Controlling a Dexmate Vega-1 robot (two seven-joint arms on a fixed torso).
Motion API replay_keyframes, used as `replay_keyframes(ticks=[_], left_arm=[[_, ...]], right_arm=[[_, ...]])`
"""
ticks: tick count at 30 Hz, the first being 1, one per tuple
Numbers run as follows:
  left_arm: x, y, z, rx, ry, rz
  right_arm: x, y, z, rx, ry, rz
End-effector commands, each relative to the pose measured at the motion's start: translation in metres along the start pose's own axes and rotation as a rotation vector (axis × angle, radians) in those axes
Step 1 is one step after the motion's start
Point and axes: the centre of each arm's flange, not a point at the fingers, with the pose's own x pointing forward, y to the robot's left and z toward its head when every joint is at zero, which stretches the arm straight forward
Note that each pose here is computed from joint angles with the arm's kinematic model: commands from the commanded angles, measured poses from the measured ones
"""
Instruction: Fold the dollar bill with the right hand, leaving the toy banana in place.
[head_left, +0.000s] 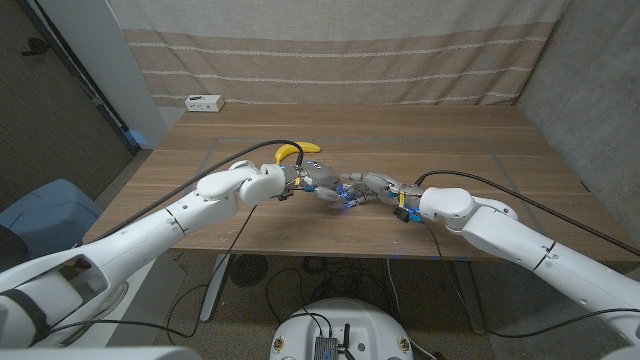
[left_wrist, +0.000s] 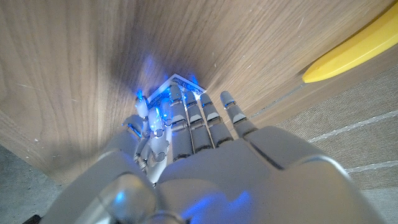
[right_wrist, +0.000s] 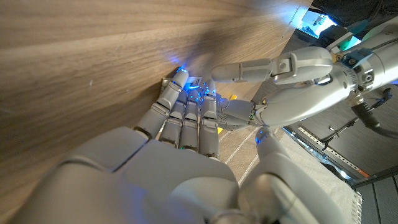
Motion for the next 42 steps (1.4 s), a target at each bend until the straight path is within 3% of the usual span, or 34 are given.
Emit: replay_keyframes(ticks=[1,5,16,20,26,42], left_arm=[[0.009,-0.011,0.001,-0.017,-0.005,-0.069],[0.010,-0.011,0.002,-0.019,-0.016,-0.074],[0.013,-0.013,0.002,-0.030,-0.030,-0.079],[0.013,-0.013,0.002,-0.036,-0.030,-0.075],[0.012,-0.014,0.001,-0.049,-0.030,-0.073],[0.011,-0.017,0.001,-0.063,-0.021,-0.091]], right_arm=[[-0.003,-0.004,0.002,0.009,-0.016,-0.011],[-0.011,-0.010,0.005,0.016,-0.062,-0.055],[-0.040,-0.023,0.017,-0.056,-0.208,-0.307],[-0.044,-0.024,0.022,-0.110,-0.236,-0.372],[-0.034,-0.024,0.024,-0.178,-0.169,-0.331],[-0.010,-0.018,0.007,-0.279,-0.001,-0.263]])
